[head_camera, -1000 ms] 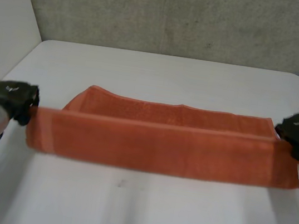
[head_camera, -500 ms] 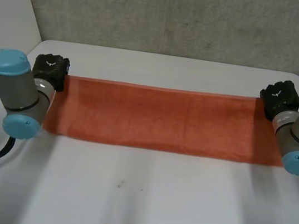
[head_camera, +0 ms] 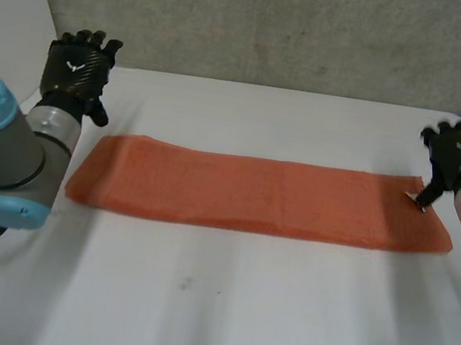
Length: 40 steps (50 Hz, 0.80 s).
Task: Fold the laundry
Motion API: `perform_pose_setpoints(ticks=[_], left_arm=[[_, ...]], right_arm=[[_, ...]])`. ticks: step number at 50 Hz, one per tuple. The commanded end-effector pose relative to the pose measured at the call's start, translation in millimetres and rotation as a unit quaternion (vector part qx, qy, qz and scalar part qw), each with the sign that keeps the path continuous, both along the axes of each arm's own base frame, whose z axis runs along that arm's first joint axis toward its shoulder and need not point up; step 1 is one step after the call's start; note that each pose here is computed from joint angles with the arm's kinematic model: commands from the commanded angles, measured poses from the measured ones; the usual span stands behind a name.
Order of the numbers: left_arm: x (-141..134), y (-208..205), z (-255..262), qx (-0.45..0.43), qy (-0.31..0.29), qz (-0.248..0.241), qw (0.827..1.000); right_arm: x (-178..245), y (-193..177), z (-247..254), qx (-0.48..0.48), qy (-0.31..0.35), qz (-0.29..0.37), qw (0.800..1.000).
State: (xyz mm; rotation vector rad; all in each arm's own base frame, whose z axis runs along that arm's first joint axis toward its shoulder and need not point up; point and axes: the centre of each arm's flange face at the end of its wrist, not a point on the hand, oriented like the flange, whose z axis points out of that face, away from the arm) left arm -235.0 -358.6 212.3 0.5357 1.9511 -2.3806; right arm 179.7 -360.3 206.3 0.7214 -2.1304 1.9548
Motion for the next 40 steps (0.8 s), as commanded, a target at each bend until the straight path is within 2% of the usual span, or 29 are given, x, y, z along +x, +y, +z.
perform_pose_setpoints(ticks=[1, 6, 15, 40], left_arm=[[10.2, 33.8, -14.5, 0.043, -0.005, 0.003, 0.999], [11.4, 44.8, -29.2, 0.071, 0.004, -0.002, 0.997], [8.1, 47.4, -33.8, 0.08, 0.013, -0.008, 0.997], [8.6, 50.2, -36.7, 0.086, 0.012, -0.007, 0.996]], right_arm=[[-29.1, 16.8, -32.2, 0.117, -0.012, 0.026, 0.993], [-43.1, 8.9, -49.9, 0.147, -0.014, 0.021, 0.989], [-59.2, -4.2, -81.8, 0.166, 0.022, 0.017, 0.986], [-70.4, -23.1, -89.5, 0.137, 0.025, 0.007, 0.99]])
